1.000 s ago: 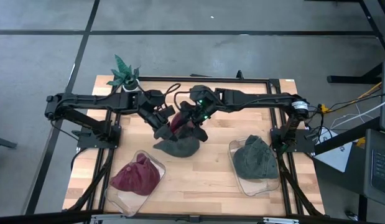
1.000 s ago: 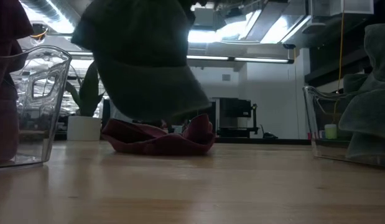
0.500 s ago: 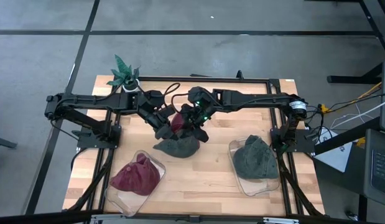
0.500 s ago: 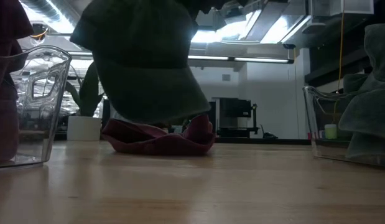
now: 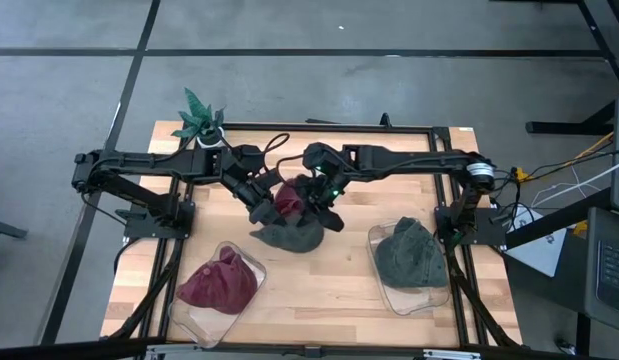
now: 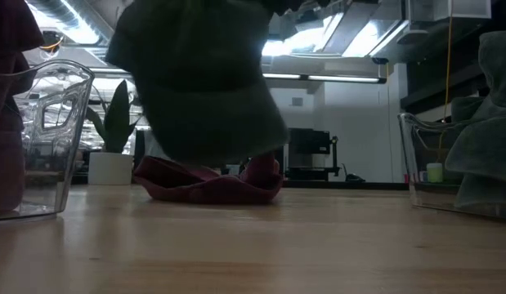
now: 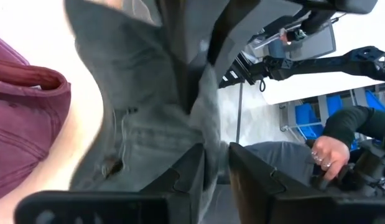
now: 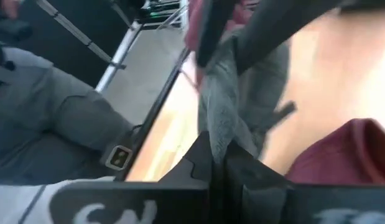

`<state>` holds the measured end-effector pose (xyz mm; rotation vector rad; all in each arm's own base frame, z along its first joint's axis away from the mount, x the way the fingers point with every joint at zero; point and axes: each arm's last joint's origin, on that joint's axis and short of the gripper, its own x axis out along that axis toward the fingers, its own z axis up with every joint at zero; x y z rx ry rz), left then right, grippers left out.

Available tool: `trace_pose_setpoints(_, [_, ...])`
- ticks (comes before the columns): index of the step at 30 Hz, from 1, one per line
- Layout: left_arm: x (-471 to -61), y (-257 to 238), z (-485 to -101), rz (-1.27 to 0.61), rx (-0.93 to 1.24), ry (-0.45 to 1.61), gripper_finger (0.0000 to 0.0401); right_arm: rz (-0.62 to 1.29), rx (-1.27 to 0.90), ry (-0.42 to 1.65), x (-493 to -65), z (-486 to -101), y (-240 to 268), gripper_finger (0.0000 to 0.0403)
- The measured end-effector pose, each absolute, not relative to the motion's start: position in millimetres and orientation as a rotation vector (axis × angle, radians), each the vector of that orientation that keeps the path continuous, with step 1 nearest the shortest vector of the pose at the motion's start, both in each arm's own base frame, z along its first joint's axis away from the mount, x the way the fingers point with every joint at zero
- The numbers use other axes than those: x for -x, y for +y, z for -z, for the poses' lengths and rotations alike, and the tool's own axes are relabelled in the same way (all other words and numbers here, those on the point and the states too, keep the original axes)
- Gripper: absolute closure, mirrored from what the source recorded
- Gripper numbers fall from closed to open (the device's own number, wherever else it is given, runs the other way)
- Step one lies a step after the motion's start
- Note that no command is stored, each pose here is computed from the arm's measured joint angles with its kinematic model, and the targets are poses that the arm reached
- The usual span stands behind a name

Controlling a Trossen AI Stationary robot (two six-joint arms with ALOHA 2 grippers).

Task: Pick & Place hat
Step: Put the green cap into the right transparent bin

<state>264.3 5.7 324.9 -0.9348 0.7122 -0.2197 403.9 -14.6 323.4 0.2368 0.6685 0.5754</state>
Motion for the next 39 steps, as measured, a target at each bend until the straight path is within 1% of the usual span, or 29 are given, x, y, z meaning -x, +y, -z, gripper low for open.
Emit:
trace_pose_setpoints(3, [-264.4,5.6,-325.1,0.226,0.936,0.712,0.0317,-0.59,-0.259,0.701,-394.3,-329.1,-13.4,0.0397])
trace_pose_setpoints(7, [-264.6,5.7,-325.5,0.229,0.935,0.708,0.0284,-0.588,-0.278,0.718,-377.9,-344.0,-12.0,0.0398])
trace_pose_setpoints(11, [-264.6,6.0,-325.5,0.225,0.931,0.705,0.0252,-0.559,-0.339,0.724,-358.7,-363.7,-10.4,0.0398])
trace_pose_setpoints(14, [-264.7,6.1,-325.4,0.227,0.919,0.703,0.024,-0.532,-0.399,0.716,-342.9,-380.5,-8.1,0.0399])
trace_pose_setpoints(22, [-264.8,6.3,-325.4,0.219,0.913,0.699,0.0237,-0.417,-0.599,0.724,-299.6,-416.4,0.8,0.0399])
trace_pose_setpoints(25, [-264.8,6.4,-325.4,0.234,0.864,0.689,0.0237,-0.349,-0.694,0.751,-285.1,-424.1,6.1,0.0399])
trace_pose_setpoints(31, [-265.5,8.4,-324.8,0.203,0.715,0.648,0.0235,-0.133,-0.855,0.843,-262.3,-426.6,18.6,0.04])
trace_pose_setpoints(39, [-266.5,12.7,-323.9,0.101,0.516,0.599,0.0235,0.151,-1.054,0.911,-248.3,-421.6,46.5,0.0398])
